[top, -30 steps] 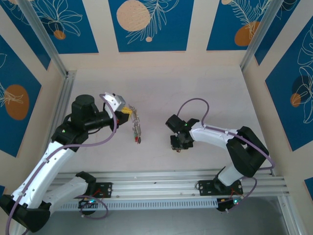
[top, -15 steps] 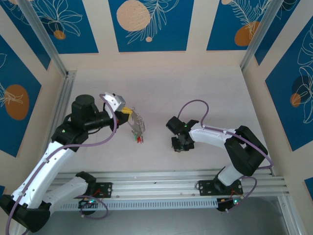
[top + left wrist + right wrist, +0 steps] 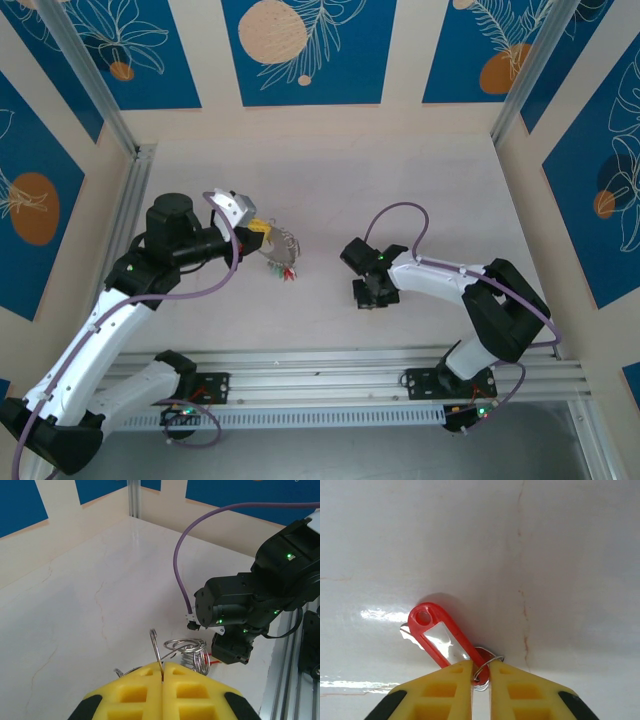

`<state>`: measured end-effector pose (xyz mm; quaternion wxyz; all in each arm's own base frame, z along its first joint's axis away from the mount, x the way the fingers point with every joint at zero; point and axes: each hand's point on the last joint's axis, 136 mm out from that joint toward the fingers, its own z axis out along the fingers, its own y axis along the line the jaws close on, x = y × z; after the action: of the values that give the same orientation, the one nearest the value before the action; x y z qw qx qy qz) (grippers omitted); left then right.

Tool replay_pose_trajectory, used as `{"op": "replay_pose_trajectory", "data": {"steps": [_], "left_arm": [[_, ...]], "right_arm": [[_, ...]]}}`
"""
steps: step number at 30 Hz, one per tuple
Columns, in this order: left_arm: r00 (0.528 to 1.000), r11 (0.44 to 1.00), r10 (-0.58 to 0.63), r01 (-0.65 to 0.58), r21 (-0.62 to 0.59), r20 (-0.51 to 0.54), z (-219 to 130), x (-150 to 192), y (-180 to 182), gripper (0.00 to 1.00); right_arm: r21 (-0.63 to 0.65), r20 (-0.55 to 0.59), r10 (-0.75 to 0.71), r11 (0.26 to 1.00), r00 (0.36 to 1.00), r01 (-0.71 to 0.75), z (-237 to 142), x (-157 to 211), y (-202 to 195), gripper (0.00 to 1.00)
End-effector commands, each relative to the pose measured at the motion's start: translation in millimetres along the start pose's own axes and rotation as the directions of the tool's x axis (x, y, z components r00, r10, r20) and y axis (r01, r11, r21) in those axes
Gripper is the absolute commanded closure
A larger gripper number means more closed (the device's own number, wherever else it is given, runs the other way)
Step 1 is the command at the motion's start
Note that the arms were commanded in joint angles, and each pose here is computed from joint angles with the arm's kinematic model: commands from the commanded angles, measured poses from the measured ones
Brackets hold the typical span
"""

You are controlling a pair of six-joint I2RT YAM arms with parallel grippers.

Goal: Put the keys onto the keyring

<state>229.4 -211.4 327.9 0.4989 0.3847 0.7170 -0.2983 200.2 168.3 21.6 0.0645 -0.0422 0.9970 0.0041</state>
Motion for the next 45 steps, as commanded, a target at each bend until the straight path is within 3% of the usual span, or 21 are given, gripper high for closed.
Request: {"op": "replay_pose_trajectory", "data": {"steps": [1,7,13,22,30,33,39,43,45], "left_arm": [[0.996,0.999,0.032,-0.033,0.012,0.084,-7,-20,-2,1.00],[0.996,0.999,0.027,-0.028,0.016,0.085,-6,-20,-1,1.00],[0.996,1.000,0.021,-0.023,0.020,0.085,-5,-20,-2,1.00],[0.996,1.000,0.016,-0.018,0.026,0.086,-5,-19,-2,1.00],[0.995,1.000,0.017,-0.019,0.024,0.094,-6,-21,-2,1.00],[0.996,1.000,0.015,-0.017,0.023,0.093,-6,-21,-2,1.00],[0.996,1.000,0.014,-0.017,0.026,0.089,-6,-21,-2,1.00],[0.996,0.999,0.025,-0.027,0.021,0.084,-6,-21,-2,1.00],[0.996,0.999,0.032,-0.034,0.019,0.085,-7,-21,-2,1.00]], "right_arm": [[0.041,-0.001,-0.015,0.999,1.000,0.015,-3,4,-8,0.83],[0.045,0.000,-0.023,0.999,1.000,0.023,0,2,-7,0.78],[0.060,-0.001,-0.028,0.998,1.000,0.028,3,2,-9,0.80],[0.084,0.011,-0.047,0.995,0.999,0.046,-1,1,-8,0.85],[0.100,0.027,-0.073,0.993,0.997,0.069,-9,0,-5,1.00],[0.090,0.051,-0.079,0.993,0.996,0.074,-18,-2,-3,1.00],[-0.013,0.185,-0.161,0.986,0.969,0.166,-56,-13,14,1.00],[-0.148,0.366,-0.269,0.928,0.891,0.341,-101,-14,39,1.00],[-0.237,0.454,-0.309,0.863,0.836,0.447,-129,-8,55,1.00]]}}
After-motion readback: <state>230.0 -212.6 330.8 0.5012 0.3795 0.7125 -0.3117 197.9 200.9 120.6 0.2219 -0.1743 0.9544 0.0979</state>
